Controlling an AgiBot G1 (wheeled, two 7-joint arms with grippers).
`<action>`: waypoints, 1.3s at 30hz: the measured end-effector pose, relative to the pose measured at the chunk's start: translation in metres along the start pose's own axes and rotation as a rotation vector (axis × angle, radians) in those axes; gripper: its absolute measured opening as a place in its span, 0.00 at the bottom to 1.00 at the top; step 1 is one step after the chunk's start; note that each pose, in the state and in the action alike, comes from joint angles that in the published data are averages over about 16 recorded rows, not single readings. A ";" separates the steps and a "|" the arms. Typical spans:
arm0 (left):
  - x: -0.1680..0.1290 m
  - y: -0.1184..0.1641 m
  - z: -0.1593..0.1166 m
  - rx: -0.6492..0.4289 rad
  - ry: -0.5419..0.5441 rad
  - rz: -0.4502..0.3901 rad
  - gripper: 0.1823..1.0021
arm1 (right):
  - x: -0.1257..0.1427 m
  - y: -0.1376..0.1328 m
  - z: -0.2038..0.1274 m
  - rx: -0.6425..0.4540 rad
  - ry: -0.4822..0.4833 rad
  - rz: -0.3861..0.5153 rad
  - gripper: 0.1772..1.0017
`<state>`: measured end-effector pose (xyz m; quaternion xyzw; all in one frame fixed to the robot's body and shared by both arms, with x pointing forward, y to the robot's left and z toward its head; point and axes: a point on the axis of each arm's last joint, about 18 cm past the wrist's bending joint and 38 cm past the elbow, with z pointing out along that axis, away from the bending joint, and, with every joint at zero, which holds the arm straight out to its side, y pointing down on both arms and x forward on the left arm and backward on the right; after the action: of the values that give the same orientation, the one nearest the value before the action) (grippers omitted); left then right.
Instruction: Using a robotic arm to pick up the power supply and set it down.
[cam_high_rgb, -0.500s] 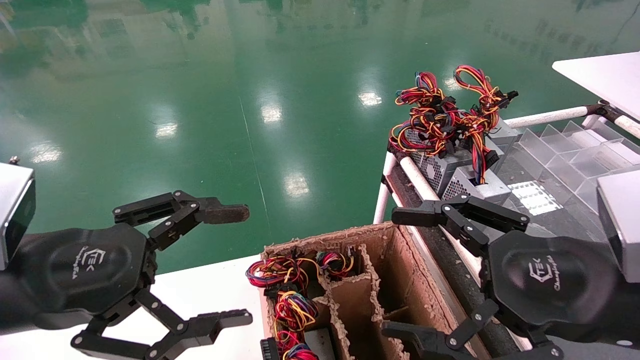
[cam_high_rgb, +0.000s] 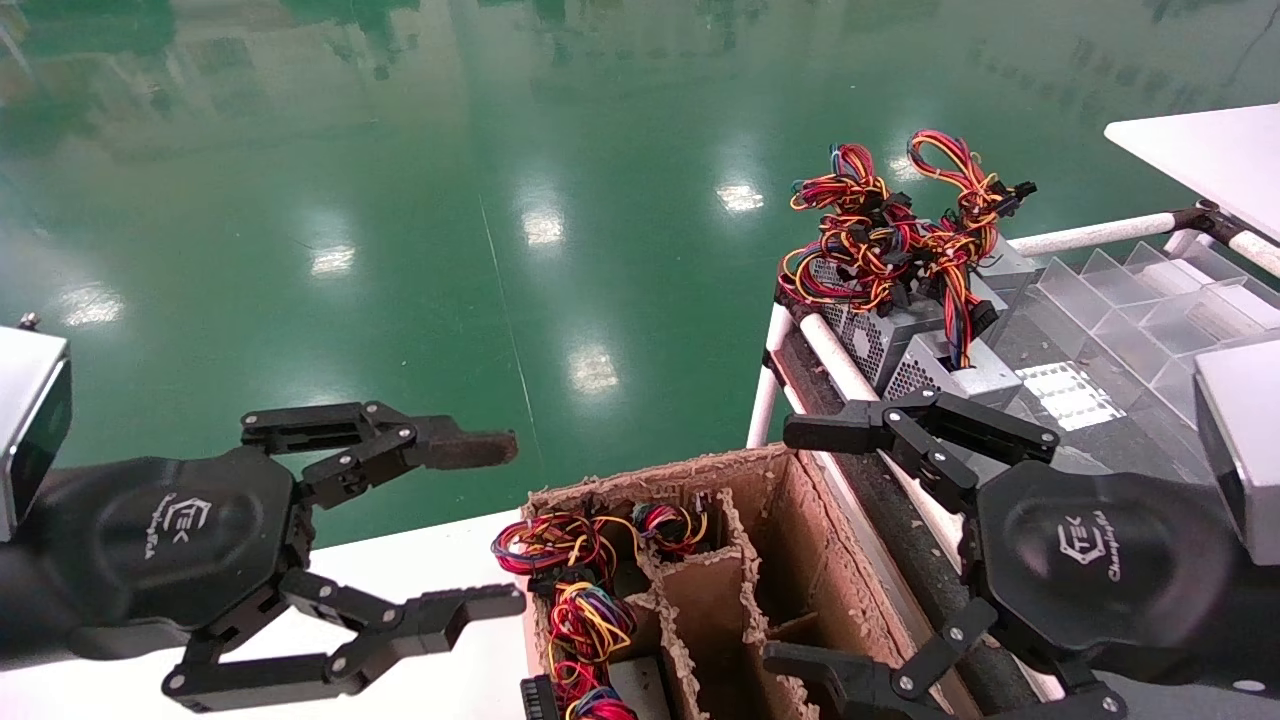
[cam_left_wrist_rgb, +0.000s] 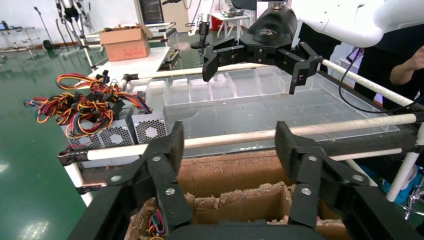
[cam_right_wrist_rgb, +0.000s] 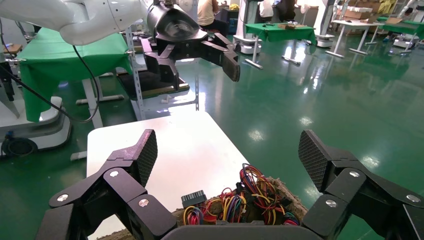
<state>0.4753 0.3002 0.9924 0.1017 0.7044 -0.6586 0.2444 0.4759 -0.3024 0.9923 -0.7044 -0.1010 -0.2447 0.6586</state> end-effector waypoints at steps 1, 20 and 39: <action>0.000 0.000 0.000 0.000 0.000 0.000 0.67 | 0.000 0.000 0.000 0.000 0.000 0.000 1.00; 0.000 0.000 0.000 0.000 0.000 0.000 0.17 | 0.000 0.000 0.000 0.001 0.000 0.000 1.00; 0.000 0.000 0.000 -0.001 0.001 -0.001 0.08 | 0.000 0.000 0.000 0.001 0.000 0.000 1.00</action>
<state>0.4753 0.3000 0.9920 0.1016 0.7047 -0.6585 0.2438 0.4759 -0.3024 0.9924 -0.7042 -0.1011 -0.2447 0.6588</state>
